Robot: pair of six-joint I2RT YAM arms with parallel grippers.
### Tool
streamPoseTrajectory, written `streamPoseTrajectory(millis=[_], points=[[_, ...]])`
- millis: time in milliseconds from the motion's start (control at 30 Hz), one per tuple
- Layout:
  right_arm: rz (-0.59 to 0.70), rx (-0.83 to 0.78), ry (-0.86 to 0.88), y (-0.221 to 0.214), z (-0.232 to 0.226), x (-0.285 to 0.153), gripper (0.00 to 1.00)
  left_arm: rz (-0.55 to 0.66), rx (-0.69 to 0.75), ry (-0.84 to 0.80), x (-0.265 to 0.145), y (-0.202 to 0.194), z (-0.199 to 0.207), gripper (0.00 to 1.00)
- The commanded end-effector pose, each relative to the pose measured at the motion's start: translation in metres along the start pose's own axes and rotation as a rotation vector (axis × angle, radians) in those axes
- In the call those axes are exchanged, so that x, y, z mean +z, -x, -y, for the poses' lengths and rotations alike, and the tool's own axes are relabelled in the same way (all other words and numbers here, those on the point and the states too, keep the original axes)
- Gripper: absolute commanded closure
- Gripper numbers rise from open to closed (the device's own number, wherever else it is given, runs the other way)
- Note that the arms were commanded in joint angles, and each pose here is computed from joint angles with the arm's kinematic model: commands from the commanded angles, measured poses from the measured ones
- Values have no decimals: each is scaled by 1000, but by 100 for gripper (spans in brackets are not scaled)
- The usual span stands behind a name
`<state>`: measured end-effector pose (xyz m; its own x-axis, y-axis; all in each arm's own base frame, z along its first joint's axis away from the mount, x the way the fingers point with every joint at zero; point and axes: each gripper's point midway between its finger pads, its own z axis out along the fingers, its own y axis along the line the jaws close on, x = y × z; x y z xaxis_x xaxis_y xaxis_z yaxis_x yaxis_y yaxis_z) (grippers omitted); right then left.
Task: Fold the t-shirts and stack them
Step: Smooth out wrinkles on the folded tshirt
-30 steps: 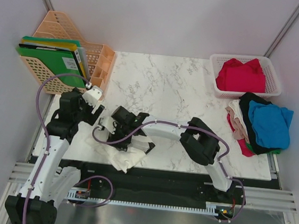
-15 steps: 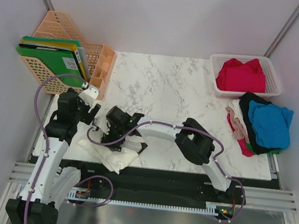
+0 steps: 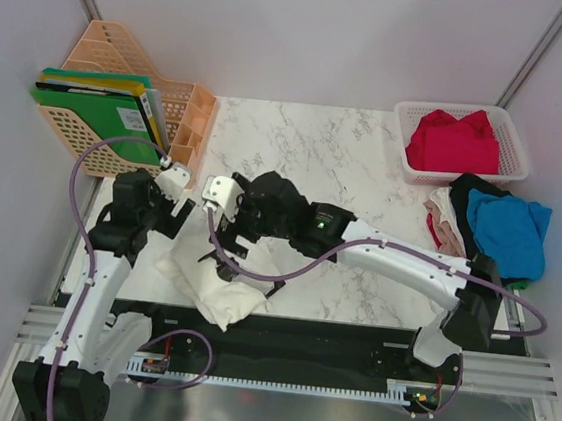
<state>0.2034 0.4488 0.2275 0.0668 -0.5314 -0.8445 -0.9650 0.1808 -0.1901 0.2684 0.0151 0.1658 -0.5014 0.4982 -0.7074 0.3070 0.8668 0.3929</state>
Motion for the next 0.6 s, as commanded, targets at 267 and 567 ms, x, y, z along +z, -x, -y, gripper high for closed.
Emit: streamPoseTrajectory(millis=[267, 567], points=[[-262, 345, -957, -123, 255, -214, 2, -107, -54, -234, 17, -31, 50, 0], [-343, 864, -1174, -278, 258, -358, 2, -88, -61, -256, 31, -26, 52, 0]])
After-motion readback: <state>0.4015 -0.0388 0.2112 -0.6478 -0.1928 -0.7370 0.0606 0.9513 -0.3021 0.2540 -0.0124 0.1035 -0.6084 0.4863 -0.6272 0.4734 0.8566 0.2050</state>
